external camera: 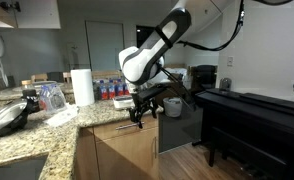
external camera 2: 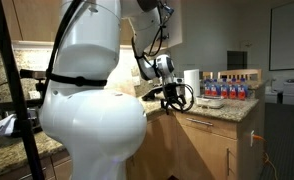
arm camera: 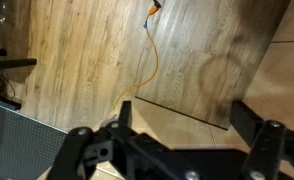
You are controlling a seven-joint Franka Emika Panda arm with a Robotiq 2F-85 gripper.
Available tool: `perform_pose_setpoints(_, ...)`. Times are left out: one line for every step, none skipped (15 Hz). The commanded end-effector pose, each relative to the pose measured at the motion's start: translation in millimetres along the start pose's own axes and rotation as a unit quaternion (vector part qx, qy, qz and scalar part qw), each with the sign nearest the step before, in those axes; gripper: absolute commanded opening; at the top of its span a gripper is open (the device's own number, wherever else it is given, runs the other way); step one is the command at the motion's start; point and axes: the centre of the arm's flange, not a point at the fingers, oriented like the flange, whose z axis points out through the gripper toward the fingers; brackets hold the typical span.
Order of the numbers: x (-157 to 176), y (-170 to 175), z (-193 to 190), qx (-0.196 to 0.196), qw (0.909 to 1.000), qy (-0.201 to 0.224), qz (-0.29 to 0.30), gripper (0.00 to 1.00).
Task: Open the top drawer
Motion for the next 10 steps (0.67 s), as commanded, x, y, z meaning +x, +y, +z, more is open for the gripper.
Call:
perform_pose_setpoints(1,1,-2,0.000,1.0000,0.002,0.001,1.00)
perform_pose_setpoints(1,1,-3,0.000,1.0000,0.003,0.002,1.00)
perform_pose_setpoints(1,2,-4,0.000,1.0000,0.004,0.002,1.00)
perform_pose_setpoints(1,2,-4,0.000,1.0000,0.004,0.002,1.00)
perform_pose_setpoints(1,2,-4,0.000,1.0000,0.004,0.002,1.00)
perform_pose_setpoints(-3,-5,-2,-0.007,0.9999,0.013,0.005,1.00)
perform_pose_setpoints(-5,-10,3,-0.006,0.9997,0.021,0.015,1.00)
perform_pose_setpoints(-6,-16,9,-0.007,0.9991,0.034,0.023,1.00)
perform_pose_setpoints(-7,-21,16,-0.003,0.9983,0.049,0.032,1.00)
perform_pose_setpoints(-8,-27,24,0.002,0.9972,0.064,0.039,1.00)
